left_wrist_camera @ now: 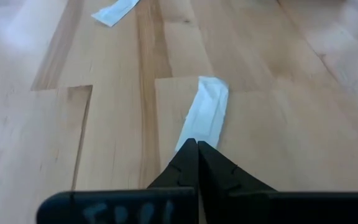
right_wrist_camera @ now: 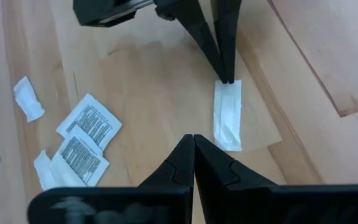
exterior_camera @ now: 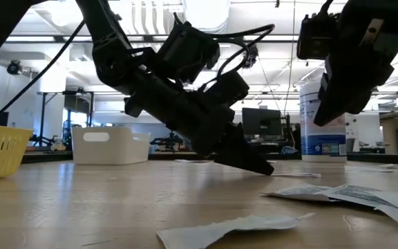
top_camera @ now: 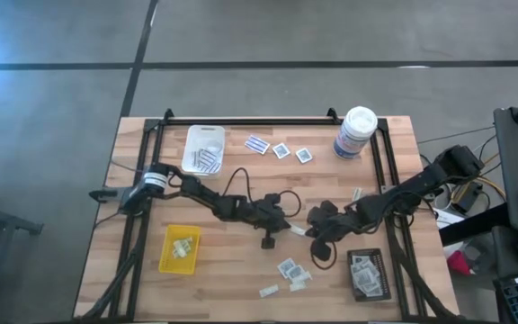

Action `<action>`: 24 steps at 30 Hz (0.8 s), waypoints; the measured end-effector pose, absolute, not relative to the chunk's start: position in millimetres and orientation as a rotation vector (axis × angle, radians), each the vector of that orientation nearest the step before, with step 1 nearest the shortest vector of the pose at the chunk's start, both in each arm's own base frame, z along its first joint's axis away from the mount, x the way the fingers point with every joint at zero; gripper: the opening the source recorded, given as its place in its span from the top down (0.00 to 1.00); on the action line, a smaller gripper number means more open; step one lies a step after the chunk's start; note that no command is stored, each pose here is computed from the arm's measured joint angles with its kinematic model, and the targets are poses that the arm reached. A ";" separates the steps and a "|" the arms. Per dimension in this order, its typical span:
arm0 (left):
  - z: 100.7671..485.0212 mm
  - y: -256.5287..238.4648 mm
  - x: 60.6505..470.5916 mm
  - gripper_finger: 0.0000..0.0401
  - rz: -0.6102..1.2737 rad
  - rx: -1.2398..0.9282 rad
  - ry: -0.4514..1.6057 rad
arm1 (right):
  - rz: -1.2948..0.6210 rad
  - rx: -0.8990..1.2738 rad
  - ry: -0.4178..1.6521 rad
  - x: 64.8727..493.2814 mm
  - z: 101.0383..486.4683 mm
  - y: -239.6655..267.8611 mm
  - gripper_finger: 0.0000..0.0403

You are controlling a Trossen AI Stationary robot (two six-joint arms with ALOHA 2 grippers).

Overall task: Pick & Place First Aid Supplies
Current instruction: Put the green bandage into the yellow bin

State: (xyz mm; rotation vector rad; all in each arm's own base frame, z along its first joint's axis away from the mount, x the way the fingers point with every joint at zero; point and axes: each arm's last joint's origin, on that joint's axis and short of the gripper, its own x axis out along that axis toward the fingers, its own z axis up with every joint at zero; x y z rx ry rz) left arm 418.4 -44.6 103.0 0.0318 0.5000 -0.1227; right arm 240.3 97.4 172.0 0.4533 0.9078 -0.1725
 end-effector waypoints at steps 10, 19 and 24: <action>97.8 -38.7 415.0 1.00 -0.077 -0.089 0.602 | -0.094 0.288 0.916 240.6 171.9 96.2 0.87; 95.0 -38.8 412.9 1.00 -0.041 -0.276 0.645 | 0.063 0.054 0.924 238.3 165.3 113.0 0.72; 94.1 -38.9 412.5 1.00 -0.048 -0.331 0.655 | 0.103 -0.084 0.943 244.2 154.7 127.5 0.71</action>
